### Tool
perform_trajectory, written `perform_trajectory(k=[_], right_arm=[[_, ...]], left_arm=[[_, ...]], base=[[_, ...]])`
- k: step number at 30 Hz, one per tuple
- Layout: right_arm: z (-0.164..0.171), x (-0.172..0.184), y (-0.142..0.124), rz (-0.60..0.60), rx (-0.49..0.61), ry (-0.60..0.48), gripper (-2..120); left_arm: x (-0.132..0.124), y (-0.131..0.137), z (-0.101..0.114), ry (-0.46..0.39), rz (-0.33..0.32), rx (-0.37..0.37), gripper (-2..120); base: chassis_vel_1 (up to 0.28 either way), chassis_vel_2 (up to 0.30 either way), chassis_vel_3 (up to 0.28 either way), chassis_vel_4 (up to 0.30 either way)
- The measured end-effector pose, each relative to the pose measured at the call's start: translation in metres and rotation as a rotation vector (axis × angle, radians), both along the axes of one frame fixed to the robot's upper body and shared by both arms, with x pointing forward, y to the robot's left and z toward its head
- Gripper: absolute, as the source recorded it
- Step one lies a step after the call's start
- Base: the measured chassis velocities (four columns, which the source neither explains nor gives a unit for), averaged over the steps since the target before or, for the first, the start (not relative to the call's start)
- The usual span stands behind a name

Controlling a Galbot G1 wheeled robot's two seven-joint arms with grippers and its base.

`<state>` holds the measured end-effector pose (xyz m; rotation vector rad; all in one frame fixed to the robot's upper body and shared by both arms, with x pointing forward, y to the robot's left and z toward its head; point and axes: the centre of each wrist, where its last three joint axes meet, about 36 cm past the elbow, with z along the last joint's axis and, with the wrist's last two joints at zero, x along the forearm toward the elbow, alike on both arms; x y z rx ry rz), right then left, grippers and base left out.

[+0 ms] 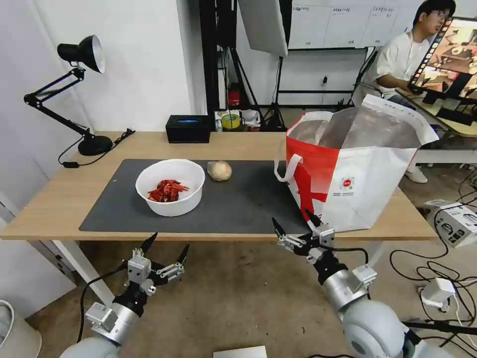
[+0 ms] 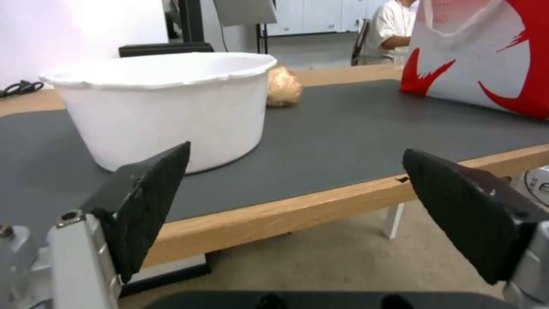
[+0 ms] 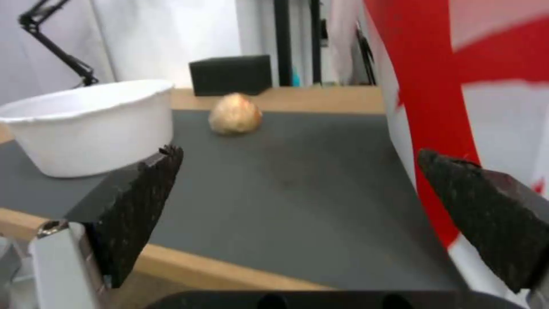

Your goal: Pick up the trash from the table and place it into the takeout bag.

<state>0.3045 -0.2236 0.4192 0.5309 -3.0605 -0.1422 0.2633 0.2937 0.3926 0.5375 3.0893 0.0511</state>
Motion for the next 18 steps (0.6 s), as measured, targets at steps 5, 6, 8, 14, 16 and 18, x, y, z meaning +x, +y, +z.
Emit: perform_trajectory(k=[5, 6, 8, 14, 16, 18], right_arm=[[-0.008, -0.009, 0.005, -0.024, 0.019, 0.038, 100], [-0.008, -0.009, 0.005, -0.024, 0.019, 0.038, 100], [-0.011, -0.013, 0.009, -0.034, 0.031, 0.053, 100], [-0.017, -0.020, 0.012, -0.044, 0.022, 0.054, 100], [-0.017, -0.020, 0.013, -0.044, 0.022, 0.054, 100], [-0.018, -0.022, 0.014, -0.048, 0.027, 0.056, 100]], left_arm=[[-0.001, 0.000, -0.003, 0.003, 0.003, 0.000, 100], [-0.001, 0.000, -0.003, 0.003, 0.003, 0.000, 100], [-0.002, -0.001, -0.004, 0.005, 0.004, 0.002, 100], [-0.003, -0.001, -0.006, 0.008, 0.005, 0.006, 100], [-0.003, -0.001, -0.006, 0.008, 0.005, 0.008, 100], [-0.004, -0.001, -0.007, 0.011, 0.006, 0.009, 100]], base=[[0.000, 0.000, 0.000, 0.000], [0.000, 0.000, 0.000, 0.000], [0.000, 0.000, 0.000, 0.000], [0.000, 0.000, 0.000, 0.000], [0.000, 0.000, 0.000, 0.000], [0.000, 0.000, 0.000, 0.000]])
